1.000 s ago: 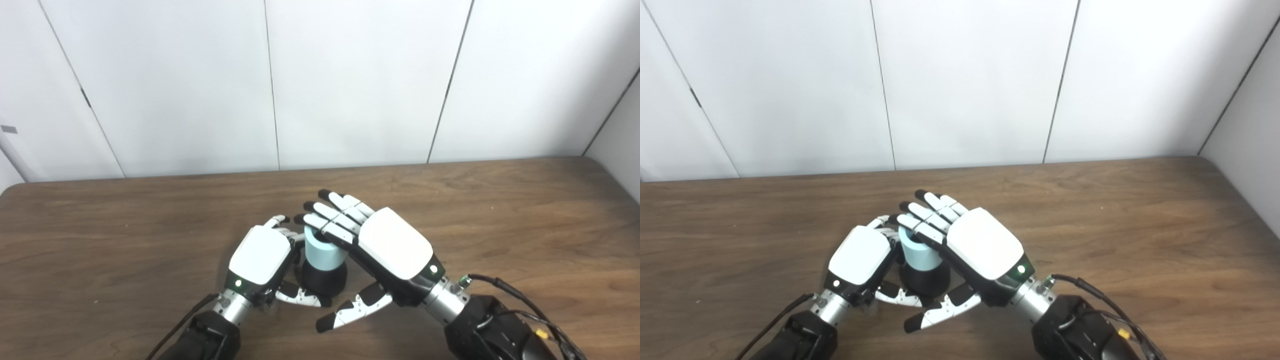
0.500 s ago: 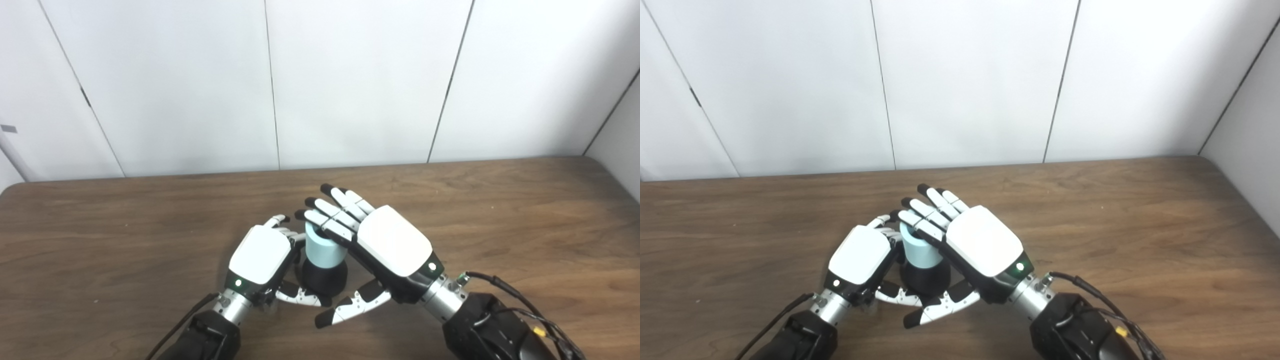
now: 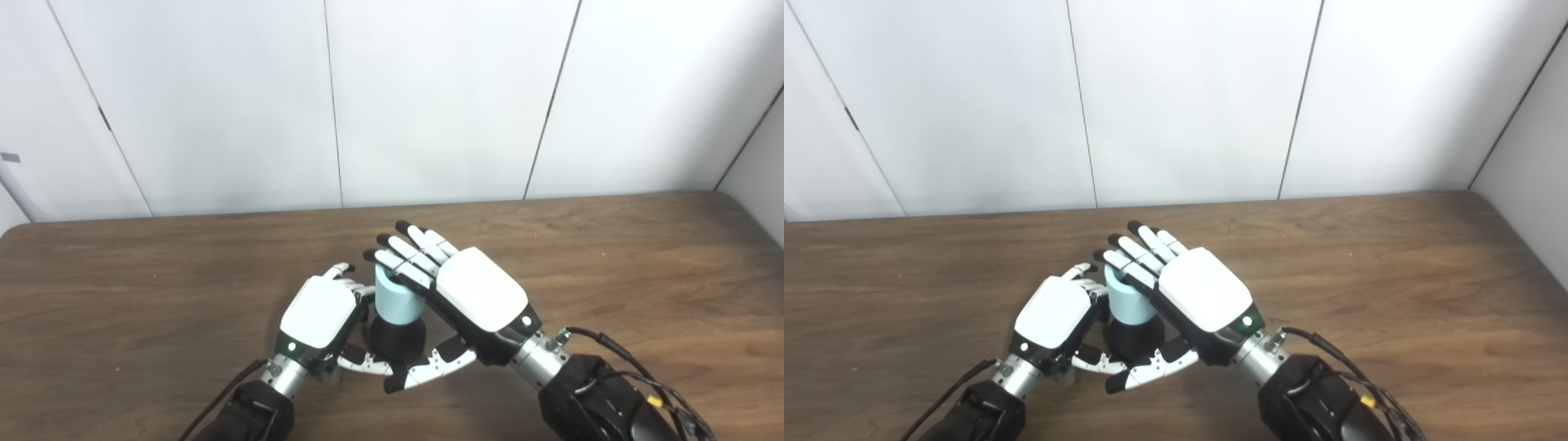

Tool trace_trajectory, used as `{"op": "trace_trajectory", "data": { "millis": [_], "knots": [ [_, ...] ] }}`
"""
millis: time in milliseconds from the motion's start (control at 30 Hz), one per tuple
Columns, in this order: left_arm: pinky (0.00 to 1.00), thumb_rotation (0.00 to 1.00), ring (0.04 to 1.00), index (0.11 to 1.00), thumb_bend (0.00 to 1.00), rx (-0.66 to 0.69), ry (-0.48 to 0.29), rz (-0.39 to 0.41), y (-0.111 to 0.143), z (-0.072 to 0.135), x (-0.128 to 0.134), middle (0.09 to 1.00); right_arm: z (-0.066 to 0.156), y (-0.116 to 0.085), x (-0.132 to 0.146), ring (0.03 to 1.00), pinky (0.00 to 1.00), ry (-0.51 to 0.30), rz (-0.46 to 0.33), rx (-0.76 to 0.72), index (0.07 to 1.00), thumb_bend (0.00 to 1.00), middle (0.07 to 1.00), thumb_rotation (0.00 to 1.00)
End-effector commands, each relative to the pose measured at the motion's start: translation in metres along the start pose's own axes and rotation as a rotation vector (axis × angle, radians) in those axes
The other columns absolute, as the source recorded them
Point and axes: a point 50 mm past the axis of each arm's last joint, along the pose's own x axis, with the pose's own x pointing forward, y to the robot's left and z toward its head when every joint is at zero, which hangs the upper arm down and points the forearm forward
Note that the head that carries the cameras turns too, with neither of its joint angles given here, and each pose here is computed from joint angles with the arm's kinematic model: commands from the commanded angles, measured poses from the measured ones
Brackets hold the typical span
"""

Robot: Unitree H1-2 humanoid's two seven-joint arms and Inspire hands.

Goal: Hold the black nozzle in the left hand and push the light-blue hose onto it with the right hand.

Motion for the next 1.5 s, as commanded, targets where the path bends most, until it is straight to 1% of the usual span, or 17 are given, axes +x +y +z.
{"op": "trace_trajectory", "data": {
  "millis": [0,200,300,433,500,633,800,867,1000,1100,1133,1200,1267,1333,1367,1433,1467],
  "knots": [
    [0.82,0.0,0.457,0.504,0.5,-0.049,0.033,-0.21,-0.059,0.022,-0.055,0.446,-0.005,0.061,-0.031,0.987,0.96,0.034,0.432,0.014,0.909,0.96,0.952,0.88],
    [0.81,0.0,0.452,0.501,0.51,-0.049,0.031,-0.208,-0.059,0.021,-0.055,0.457,-0.002,0.064,-0.036,0.994,0.98,0.019,0.46,0.032,0.918,0.95,0.958,0.88],
    [0.82,0.0,0.473,0.493,0.5,-0.048,0.032,-0.21,-0.057,0.022,-0.054,0.401,-0.001,0.064,-0.038,0.99,0.97,0.013,0.466,0.037,0.917,0.95,0.958,0.9],
    [0.82,0.0,0.478,0.497,0.5,-0.038,0.035,-0.219,-0.056,0.022,-0.054,0.392,0.002,0.063,-0.04,0.98,0.96,0.001,0.451,0.046,0.899,0.95,0.942,0.89],
    [0.82,0.0,0.481,0.503,0.5,-0.034,0.036,-0.221,-0.054,0.023,-0.054,0.389,0.003,0.063,-0.041,0.961,0.93,-0.012,0.431,0.05,0.879,0.94,0.92,0.87],
    [0.83,0.0,0.487,0.524,0.5,-0.03,0.039,-0.227,-0.053,0.023,-0.053,0.404,0.005,0.063,-0.043,0.933,0.9,-0.02,0.412,0.069,0.852,0.93,0.894,0.87],
    [0.83,0.0,0.489,0.504,0.5,-0.033,0.037,-0.228,-0.054,0.022,-0.053,0.402,0.005,0.066,-0.044,0.918,0.91,-0.003,0.453,0.106,0.864,0.93,0.902,0.85],
    [0.83,0.0,0.467,0.505,0.5,-0.037,0.041,-0.224,-0.056,0.021,-0.054,0.438,0.005,0.067,-0.044,0.902,0.88,-0.003,0.461,0.113,0.859,0.94,0.897,0.85],
    [0.83,0.0,0.495,0.477,0.5,-0.043,0.042,-0.229,-0.056,0.021,-0.054,0.424,0.004,0.068,-0.043,0.898,0.86,-0.005,0.477,0.125,0.857,0.94,0.896,0.85],
    [0.83,0.0,0.496,0.478,0.5,-0.04,0.042,-0.231,-0.056,0.021,-0.054,0.42,0.003,0.068,-0.043,0.898,0.86,-0.003,0.475,0.13,0.857,0.95,0.896,0.85],
    [0.83,0.0,0.476,0.492,0.5,-0.037,0.041,-0.231,-0.056,0.021,-0.054,0.437,0.003,0.068,-0.043,0.894,0.85,-0.003,0.467,0.13,0.854,0.95,0.893,0.85],
    [0.83,0.0,0.489,0.492,0.5,-0.034,0.04,-0.229,-0.055,0.021,-0.054,0.416,0.003,0.067,-0.042,0.887,0.84,-0.003,0.446,0.134,0.847,0.95,0.887,0.85],
    [0.82,0.0,0.491,0.505,0.5,-0.034,0.039,-0.224,-0.054,0.022,-0.054,0.409,0.004,0.066,-0.042,0.872,0.82,-0.004,0.401,0.137,0.836,0.95,0.875,0.83],
    [0.82,0.0,0.484,0.505,0.5,-0.033,0.04,-0.224,-0.054,0.022,-0.055,0.397,0.004,0.065,-0.042,0.864,0.8,-0.009,0.34,0.138,0.829,0.93,0.868,0.81],
    [0.82,0.0,0.478,0.503,0.5,-0.033,0.042,-0.225,-0.055,0.021,-0.055,0.392,0.004,0.065,-0.042,0.873,0.81,-0.012,0.317,0.139,0.839,0.92,0.876,0.8],
    [0.82,0.0,0.47,0.501,0.5,-0.034,0.045,-0.229,-0.055,0.021,-0.055,0.387,0.005,0.063,-0.042,0.853,0.78,-0.021,0.241,0.154,0.821,0.92,0.86,0.75],
    [0.82,0.0,0.468,0.497,0.5,-0.037,0.047,-0.231,-0.056,0.021,-0.055,0.391,0.006,0.062,-0.042,0.869,0.8,-0.022,0.213,0.162,0.835,0.9,0.876,0.74]
  ]
}}
